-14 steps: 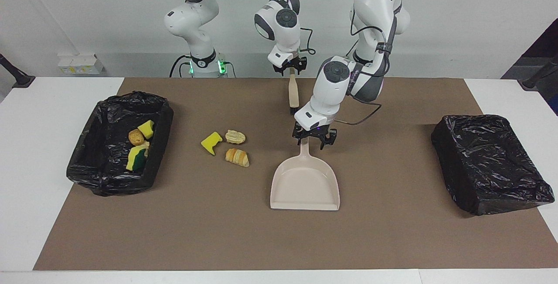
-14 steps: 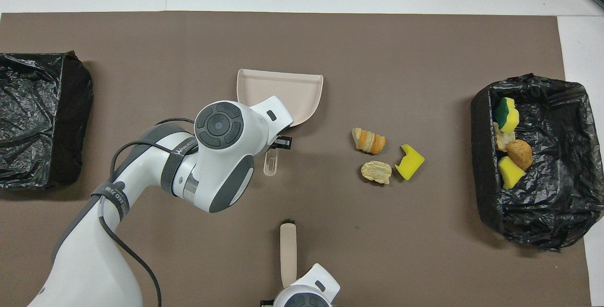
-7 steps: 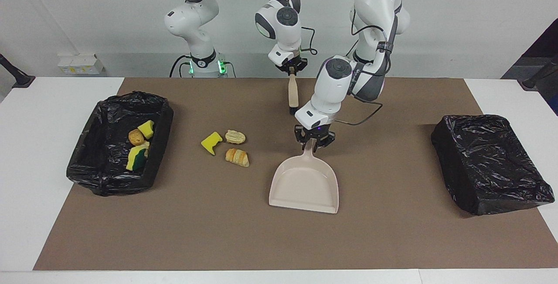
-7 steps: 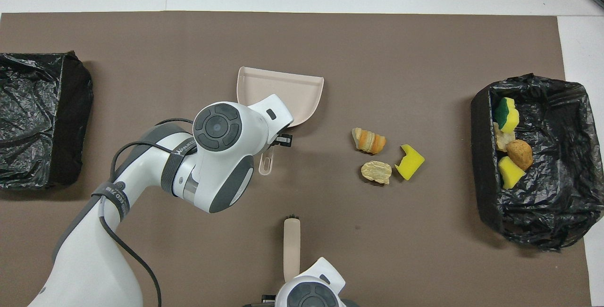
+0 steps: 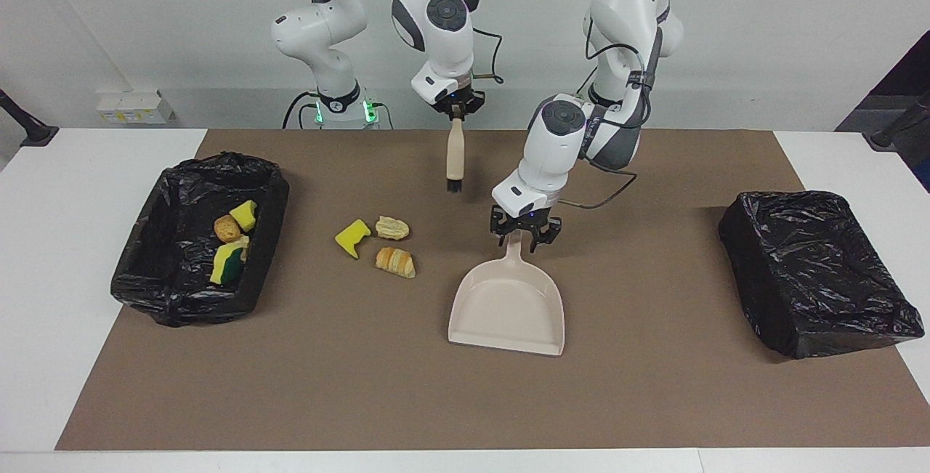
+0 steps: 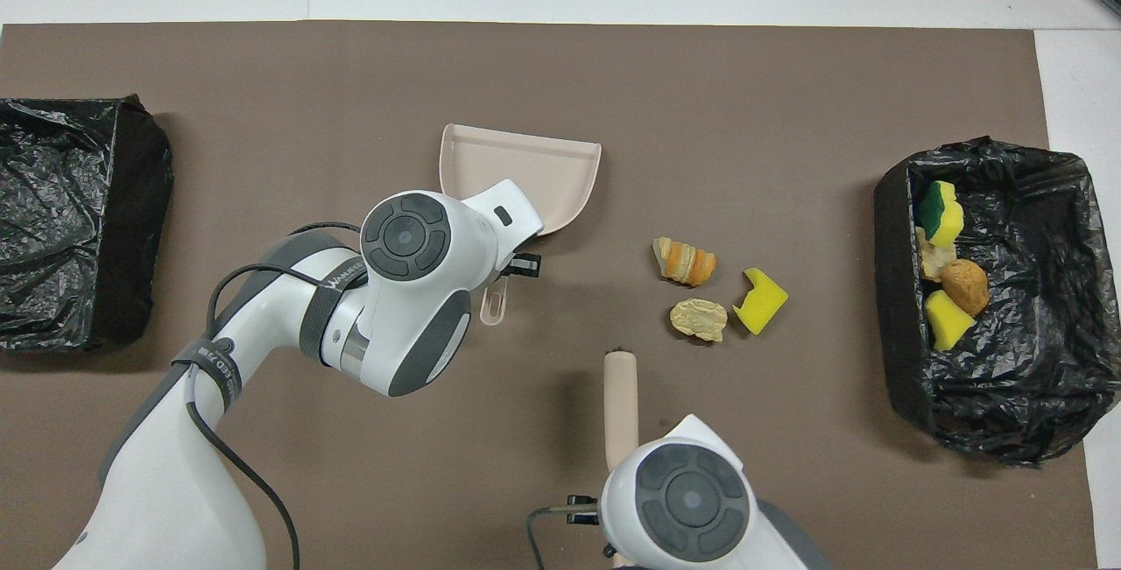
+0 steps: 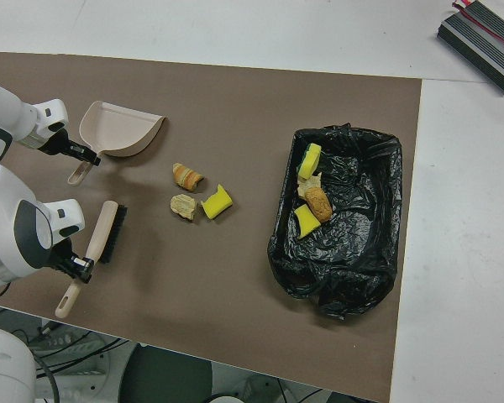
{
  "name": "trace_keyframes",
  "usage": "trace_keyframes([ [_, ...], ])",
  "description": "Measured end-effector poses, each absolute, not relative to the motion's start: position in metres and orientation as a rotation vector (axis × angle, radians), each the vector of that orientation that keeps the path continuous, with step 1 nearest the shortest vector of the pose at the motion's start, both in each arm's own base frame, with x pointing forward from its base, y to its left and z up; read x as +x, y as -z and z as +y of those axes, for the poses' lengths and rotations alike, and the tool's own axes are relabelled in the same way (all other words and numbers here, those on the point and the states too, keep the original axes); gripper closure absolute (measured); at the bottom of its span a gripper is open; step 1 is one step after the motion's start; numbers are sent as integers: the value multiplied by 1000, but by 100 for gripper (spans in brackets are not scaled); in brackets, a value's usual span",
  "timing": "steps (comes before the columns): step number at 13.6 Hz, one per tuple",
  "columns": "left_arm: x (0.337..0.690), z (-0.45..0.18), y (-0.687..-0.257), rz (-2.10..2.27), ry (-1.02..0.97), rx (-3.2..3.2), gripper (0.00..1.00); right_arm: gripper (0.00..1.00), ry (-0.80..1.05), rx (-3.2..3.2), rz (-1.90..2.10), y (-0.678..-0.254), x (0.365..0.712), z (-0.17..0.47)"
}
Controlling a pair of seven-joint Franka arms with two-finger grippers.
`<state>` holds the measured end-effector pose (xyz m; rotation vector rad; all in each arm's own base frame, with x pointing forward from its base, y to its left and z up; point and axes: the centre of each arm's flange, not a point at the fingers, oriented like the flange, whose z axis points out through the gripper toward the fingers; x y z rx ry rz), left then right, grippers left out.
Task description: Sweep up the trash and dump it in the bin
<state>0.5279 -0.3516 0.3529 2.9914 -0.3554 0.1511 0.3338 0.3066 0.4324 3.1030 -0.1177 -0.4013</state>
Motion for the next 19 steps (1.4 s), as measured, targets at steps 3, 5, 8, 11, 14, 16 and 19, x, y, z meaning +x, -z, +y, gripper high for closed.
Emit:
trace_keyframes([
  [3, 527, -352, -351, -357, -146, 2993, 69, 74, 299, 3033, -73, -447, 387, 244],
  [5, 527, -351, -351, -356, -141, 2995, 69, 74, 274, 2973, 30, -437, 421, 191],
  [8, 534, -338, -358, -379, -137, 3006, 69, 74, 286, 2941, 117, -416, 463, 103],
  [11, 550, -304, -380, -617, -153, 2990, 69, 74, 387, 2887, 204, -384, 478, 55],
  [14, 549, -285, -393, -985, -91, 2947, 69, 74, 442, 2879, 256, -356, 481, 69],
  [16, 544, -281, -393, -1215, -31, 2915, 69, 74, 467, 2928, 244, -349, 479, 81],
  [19, 538, -275, -389, -1532, 83, 2793, 69, 74, 489, 2990, 192, -338, 475, 115],
])
